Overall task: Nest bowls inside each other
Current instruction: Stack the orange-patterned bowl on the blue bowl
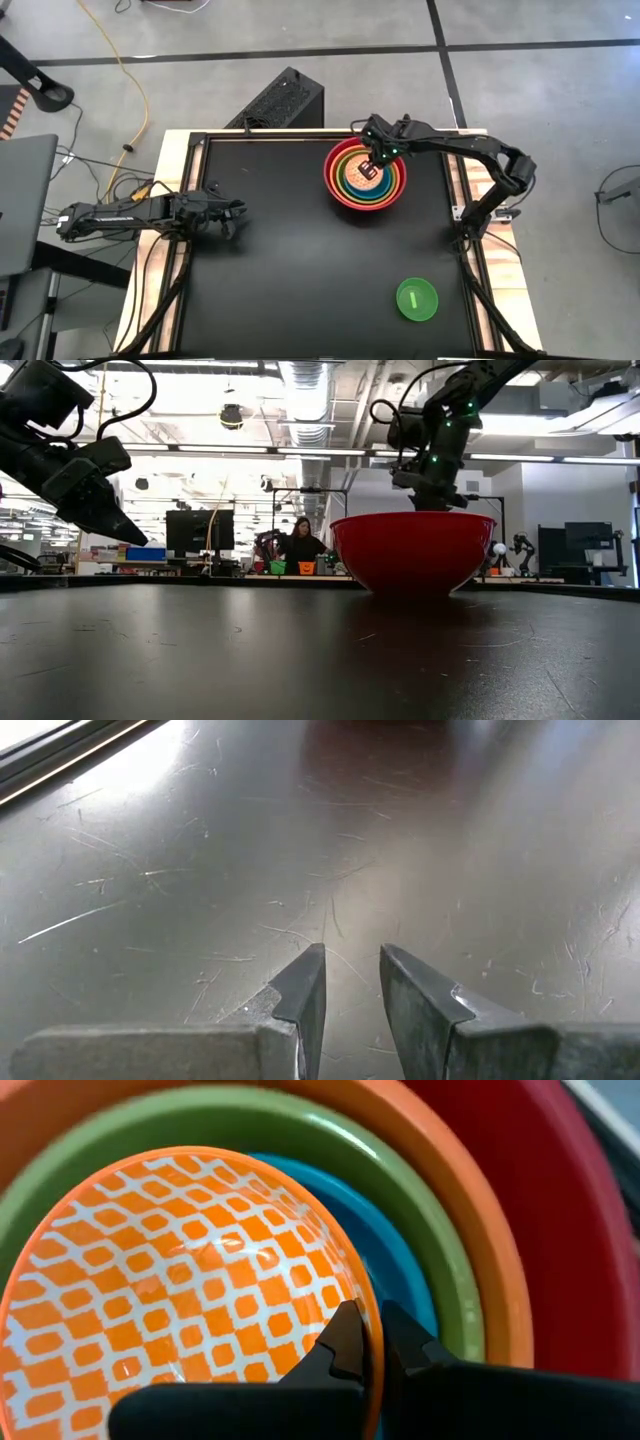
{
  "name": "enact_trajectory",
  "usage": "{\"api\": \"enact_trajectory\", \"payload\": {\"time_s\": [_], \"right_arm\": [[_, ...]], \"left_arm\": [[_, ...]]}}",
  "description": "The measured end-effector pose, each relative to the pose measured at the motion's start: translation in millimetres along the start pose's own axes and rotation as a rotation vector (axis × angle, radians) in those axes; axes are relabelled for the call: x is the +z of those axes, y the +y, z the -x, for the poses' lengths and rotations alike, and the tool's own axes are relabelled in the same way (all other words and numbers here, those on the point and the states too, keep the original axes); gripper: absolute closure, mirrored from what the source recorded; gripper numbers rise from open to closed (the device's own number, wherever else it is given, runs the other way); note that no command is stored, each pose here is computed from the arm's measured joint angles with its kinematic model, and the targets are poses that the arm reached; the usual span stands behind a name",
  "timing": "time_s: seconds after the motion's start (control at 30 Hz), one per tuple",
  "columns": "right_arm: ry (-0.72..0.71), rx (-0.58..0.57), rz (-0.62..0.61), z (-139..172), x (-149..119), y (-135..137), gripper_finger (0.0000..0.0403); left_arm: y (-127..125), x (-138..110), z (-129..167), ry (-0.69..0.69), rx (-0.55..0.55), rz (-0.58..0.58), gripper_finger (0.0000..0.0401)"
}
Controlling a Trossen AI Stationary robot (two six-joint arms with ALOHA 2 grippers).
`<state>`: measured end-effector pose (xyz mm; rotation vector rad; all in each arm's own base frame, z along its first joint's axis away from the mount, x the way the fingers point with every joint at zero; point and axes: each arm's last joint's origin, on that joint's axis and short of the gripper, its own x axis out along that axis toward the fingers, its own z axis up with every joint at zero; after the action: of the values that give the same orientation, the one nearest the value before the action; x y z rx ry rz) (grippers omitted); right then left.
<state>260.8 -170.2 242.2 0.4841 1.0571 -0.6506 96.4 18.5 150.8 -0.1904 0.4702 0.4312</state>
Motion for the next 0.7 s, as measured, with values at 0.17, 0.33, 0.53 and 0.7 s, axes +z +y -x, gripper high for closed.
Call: {"api": "enact_trajectory", "payload": {"time_s": [0.17,0.33,0.53,0.7], "right_arm": [[0.021,-0.008,-0.009,-12,-10,-2,0.0394],[0.012,-0.005,-0.011,-17,-13,-2,0.0392],[0.009,-0.015,0.006,-18,-15,3,0.0349],[-0.003,-0.078,0.005,-18,-16,3,0.0307]], "left_arm": [[0,0,0,0.000,0.000,0.000,0.0314],[0,0,0,0.000,0.000,0.000,0.0314],[0,0,0,0.000,0.000,0.000,0.0314],[0,0,0,0.000,0.000,0.000,0.0314]]}}
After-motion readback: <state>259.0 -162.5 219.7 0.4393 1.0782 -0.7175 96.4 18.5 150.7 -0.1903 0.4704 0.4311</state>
